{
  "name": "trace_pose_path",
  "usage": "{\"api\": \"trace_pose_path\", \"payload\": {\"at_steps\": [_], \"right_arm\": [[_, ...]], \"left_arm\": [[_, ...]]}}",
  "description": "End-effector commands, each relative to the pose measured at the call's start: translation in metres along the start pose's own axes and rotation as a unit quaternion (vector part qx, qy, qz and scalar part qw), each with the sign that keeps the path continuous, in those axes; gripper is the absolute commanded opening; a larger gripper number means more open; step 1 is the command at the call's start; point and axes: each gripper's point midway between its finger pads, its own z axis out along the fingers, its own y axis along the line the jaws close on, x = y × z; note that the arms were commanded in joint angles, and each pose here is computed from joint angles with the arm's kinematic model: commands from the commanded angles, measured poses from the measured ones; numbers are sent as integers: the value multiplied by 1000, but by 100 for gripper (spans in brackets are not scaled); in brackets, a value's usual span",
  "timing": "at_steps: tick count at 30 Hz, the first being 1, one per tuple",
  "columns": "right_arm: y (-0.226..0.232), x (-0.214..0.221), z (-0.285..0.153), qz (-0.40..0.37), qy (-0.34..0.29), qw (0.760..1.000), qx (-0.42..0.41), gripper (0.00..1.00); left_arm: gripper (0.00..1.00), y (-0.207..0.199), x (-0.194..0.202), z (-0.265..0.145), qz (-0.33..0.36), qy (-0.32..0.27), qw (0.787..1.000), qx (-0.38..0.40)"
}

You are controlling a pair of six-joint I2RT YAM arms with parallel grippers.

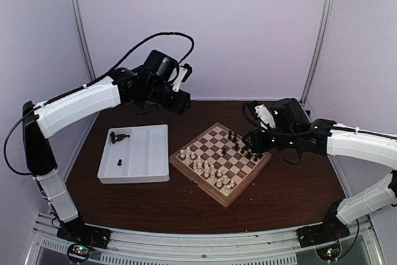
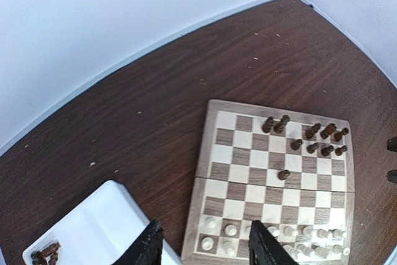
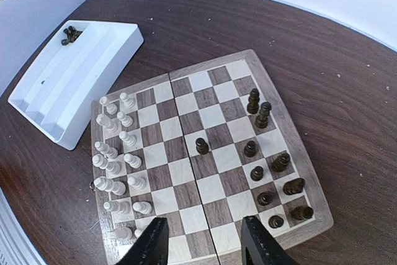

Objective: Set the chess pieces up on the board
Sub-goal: Move the chess piece to the chessboard.

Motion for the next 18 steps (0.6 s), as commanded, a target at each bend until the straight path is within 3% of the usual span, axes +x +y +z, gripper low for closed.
{"api": "trace_pose_path", "payload": {"at_steps": [1,12,18], "right_arm": [[23,-9,20,-19,49,998,-44,43],[30,-1,90,-57,136,989,-28,39],[23,8,116,-69,161,984,-3,39]], "left_arm": [[48,55,45,-17,-51,33,996,-64],[51,139,156,-83,-162,36,973,-163],[66,159,187,-105,-184,37,962,-201]]}}
